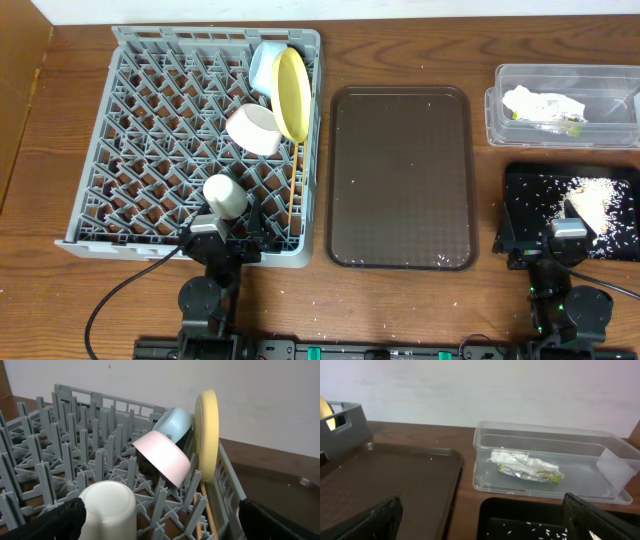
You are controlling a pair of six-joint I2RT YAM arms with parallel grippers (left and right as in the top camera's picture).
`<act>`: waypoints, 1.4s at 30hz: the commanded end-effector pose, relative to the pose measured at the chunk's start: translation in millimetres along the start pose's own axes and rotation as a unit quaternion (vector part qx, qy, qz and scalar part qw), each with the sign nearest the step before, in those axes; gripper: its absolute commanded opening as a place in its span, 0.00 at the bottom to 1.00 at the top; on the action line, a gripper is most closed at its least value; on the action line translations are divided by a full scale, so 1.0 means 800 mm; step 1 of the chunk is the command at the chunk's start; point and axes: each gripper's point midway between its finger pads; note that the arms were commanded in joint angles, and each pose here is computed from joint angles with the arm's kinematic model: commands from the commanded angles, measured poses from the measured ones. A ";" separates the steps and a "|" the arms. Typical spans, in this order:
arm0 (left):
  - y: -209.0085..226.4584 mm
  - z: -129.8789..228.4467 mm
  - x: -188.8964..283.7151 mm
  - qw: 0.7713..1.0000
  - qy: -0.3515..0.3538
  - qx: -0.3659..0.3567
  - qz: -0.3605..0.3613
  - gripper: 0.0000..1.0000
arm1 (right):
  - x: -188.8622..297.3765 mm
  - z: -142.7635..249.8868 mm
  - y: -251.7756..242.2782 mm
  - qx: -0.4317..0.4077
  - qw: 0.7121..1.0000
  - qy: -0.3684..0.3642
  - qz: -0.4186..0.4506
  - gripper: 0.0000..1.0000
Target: Sort waste into correct bins and load items into the dishwasher
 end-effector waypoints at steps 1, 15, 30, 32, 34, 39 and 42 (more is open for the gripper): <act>0.006 0.020 0.000 0.999 0.026 -0.025 -0.012 0.98 | 0.001 -0.001 -0.002 -0.006 1.000 -0.001 0.003 0.99; -0.022 0.018 0.001 0.991 0.017 -0.120 0.054 0.98 | 0.001 -0.001 -0.002 -0.006 1.000 -0.001 0.003 0.99; -0.020 0.018 0.001 0.991 0.018 -0.120 0.051 0.98 | 0.001 -0.001 -0.002 -0.006 1.000 -0.001 0.003 0.99; -0.020 0.018 0.001 0.991 0.018 -0.120 0.051 0.98 | 0.001 -0.001 -0.002 -0.006 1.000 -0.001 0.003 0.99; -0.020 0.018 0.001 0.991 0.018 -0.120 0.051 0.98 | 0.001 -0.001 -0.002 -0.006 1.000 -0.001 0.003 0.99; -0.020 0.018 0.001 0.991 0.018 -0.120 0.051 0.98 | 0.001 -0.001 -0.002 -0.006 1.000 -0.001 0.003 0.99; -0.020 0.018 0.001 0.991 0.018 -0.120 0.051 0.98 | 0.001 0.000 -0.002 -0.006 1.000 -0.001 0.003 0.99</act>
Point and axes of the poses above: each gripper's point midway between its finger pads, its own x axis back along the fingers, its own y axis along the line the jaws close on, z = x × y, and after that the axes turned 10 degrees about -x, right-handed
